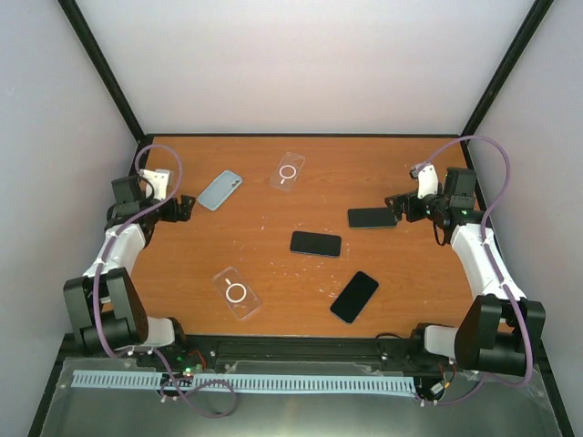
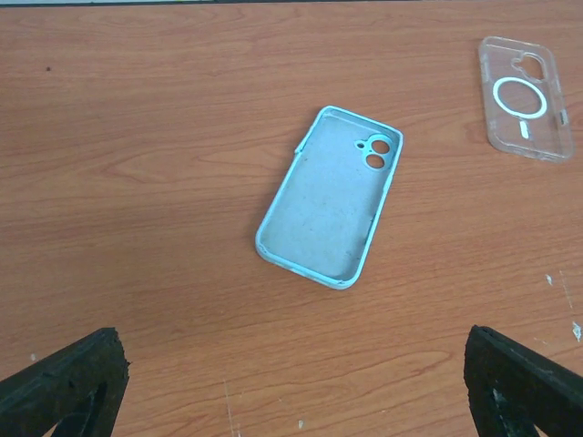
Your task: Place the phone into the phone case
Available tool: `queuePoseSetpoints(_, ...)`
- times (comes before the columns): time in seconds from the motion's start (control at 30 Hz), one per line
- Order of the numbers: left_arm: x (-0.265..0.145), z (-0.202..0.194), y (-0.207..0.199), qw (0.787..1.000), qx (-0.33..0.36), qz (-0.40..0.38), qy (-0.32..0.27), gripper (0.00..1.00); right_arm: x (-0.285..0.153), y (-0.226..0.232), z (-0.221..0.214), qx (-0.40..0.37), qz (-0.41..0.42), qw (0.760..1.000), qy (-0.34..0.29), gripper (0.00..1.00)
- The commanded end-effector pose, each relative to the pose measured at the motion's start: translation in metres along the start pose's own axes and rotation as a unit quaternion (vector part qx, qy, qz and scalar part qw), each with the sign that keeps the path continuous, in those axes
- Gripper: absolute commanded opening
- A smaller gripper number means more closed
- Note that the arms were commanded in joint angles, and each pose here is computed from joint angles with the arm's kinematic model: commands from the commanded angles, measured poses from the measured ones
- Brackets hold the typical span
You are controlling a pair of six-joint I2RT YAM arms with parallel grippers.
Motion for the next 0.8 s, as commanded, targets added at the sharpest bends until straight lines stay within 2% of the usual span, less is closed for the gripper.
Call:
queuePoseSetpoints(0.0, 0.003, 0.017, 0.0, 0.999, 0.035, -0.031, 0.002, 1.0, -0.004, 0.002, 0.011, 0.002, 0.027, 1.0, -0.011, 1.0)
queuePoseSetpoints(0.3, 0.044, 0.04, 0.014, 0.992, 0.065, -0.096, 0.042, 1.0, -0.007, 0.007, 0.016, -0.018, 0.061, 0.998, -0.024, 1.0)
queuePoseSetpoints(0.77, 0.12, 0.08, 0.044, 0.98, 0.049, -0.158, 0.107, 1.0, -0.012, 0.017, 0.004, -0.023, 0.081, 0.996, -0.02, 1.0)
Point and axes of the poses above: each gripper's point midway between its finger pads, its own x axis out along the fingers, its own y axis along the line the jaws close on, z = x × y, the point moved 10 cm from there along -x, back along the fingers, and after that the axes turned 6 degrees about -x, right-handed, at the moved point
